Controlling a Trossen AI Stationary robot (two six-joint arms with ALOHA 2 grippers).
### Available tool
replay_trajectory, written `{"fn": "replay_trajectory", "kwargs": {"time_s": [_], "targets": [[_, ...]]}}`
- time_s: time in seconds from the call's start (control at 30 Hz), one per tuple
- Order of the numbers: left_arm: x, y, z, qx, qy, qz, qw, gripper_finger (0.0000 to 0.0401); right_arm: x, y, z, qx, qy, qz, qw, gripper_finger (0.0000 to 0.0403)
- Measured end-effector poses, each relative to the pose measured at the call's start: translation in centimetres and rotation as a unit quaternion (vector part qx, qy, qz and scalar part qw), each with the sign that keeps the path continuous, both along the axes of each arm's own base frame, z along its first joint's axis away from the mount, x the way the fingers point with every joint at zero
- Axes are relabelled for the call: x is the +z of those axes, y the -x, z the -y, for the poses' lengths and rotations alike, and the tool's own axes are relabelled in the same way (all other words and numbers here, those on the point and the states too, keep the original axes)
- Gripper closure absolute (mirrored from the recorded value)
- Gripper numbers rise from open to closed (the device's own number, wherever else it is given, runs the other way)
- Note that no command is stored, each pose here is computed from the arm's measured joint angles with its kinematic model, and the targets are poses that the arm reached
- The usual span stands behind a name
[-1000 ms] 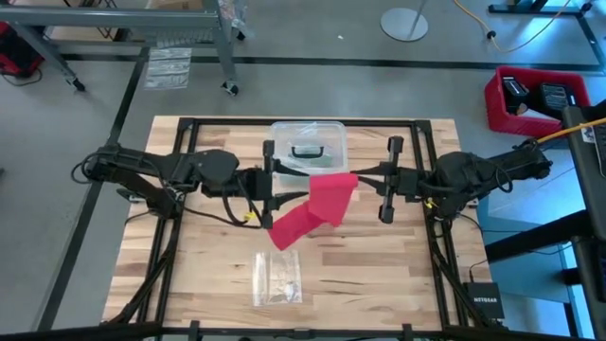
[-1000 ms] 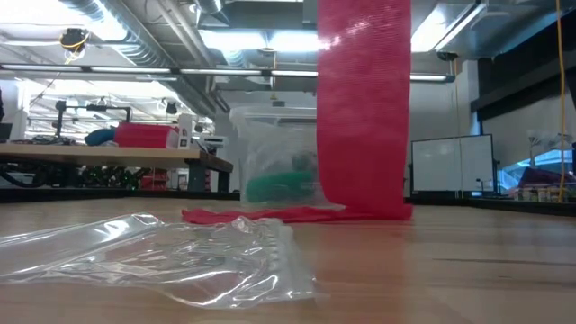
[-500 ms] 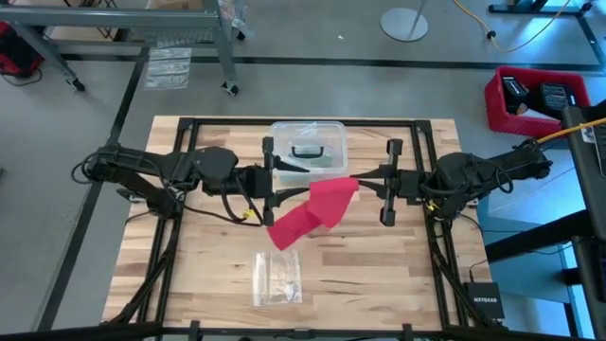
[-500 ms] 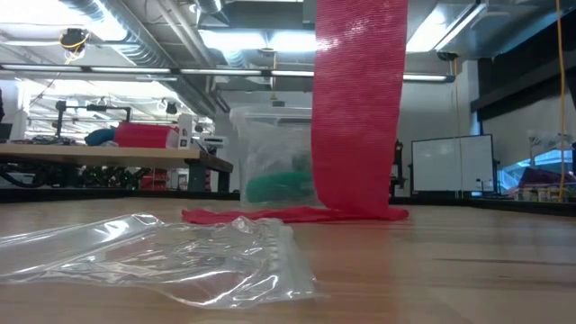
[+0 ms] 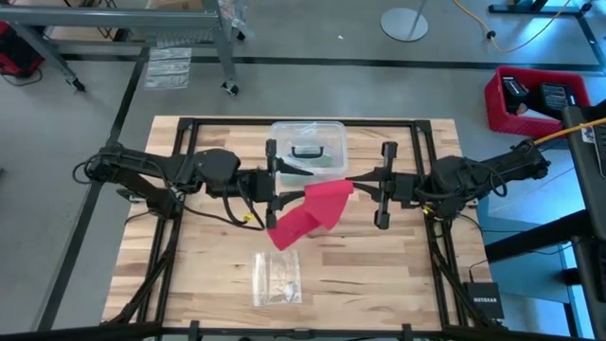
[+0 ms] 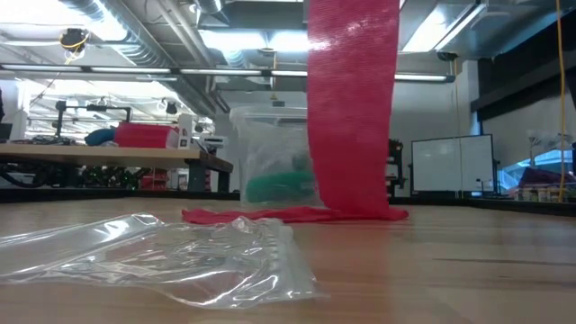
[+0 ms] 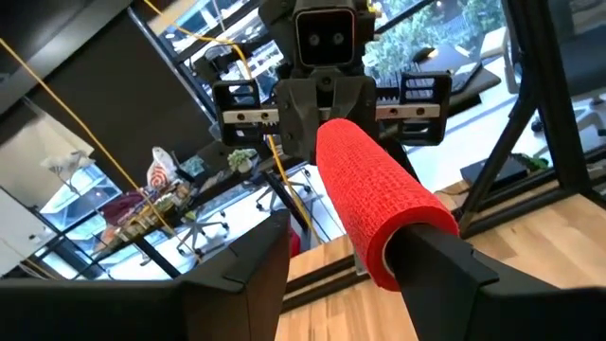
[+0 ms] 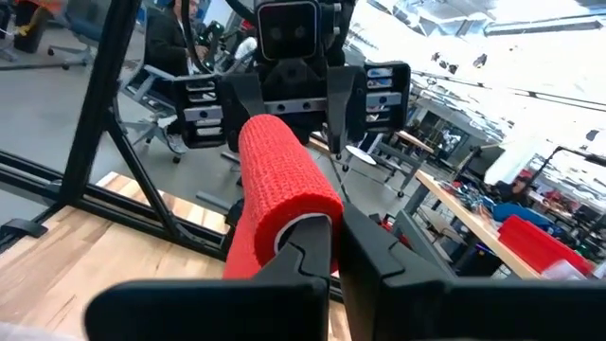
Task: Roll bandage
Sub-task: Roll the red bandage
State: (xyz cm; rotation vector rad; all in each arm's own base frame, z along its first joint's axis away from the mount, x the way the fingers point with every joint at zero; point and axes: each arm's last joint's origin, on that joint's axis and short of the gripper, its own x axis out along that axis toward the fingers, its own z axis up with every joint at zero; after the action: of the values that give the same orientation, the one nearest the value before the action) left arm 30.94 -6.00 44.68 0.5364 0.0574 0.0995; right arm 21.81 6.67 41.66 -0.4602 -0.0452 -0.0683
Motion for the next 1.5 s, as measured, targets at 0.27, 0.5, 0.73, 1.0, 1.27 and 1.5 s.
{"fn": "replay_trajectory", "kwargs": {"time_s": [0.27,0.5,0.73,1.0,1.27,1.5], "targets": [[0.0,-0.2,0.0,-0.004,0.001,0.005,1.0,0.027,0.1,-0.1,0.0,0.0,-0.003,0.01,1.0,0.0393],[0.0,-0.2,0.0,-0.004,-0.011,0.005,1.0,0.0357,0.1,-0.2,0.0,-0.004,-0.005,0.011,1.0,0.0388],[0.4,0.0,-0.1,0.011,-0.014,0.014,1.0,0.0387,0.3,0.2,0.1,-0.02,-0.02,0.014,0.999,0.0311],[1.8,1.2,-0.5,0.029,-0.039,0.05,0.998,0.0391,1.5,4.9,1.2,-0.068,-0.074,0.015,0.995,0.0196],[2.7,1.2,-1.3,0.047,-0.069,0.087,0.993,0.0393,-1.8,6.3,1.8,-0.088,-0.17,-0.121,0.974,0.0169],[3.0,1.2,-2.5,0.071,-0.075,0.101,0.99,0.0397,-7.2,4.3,0.8,-0.085,-0.214,-0.152,0.961,0.0169]]}}
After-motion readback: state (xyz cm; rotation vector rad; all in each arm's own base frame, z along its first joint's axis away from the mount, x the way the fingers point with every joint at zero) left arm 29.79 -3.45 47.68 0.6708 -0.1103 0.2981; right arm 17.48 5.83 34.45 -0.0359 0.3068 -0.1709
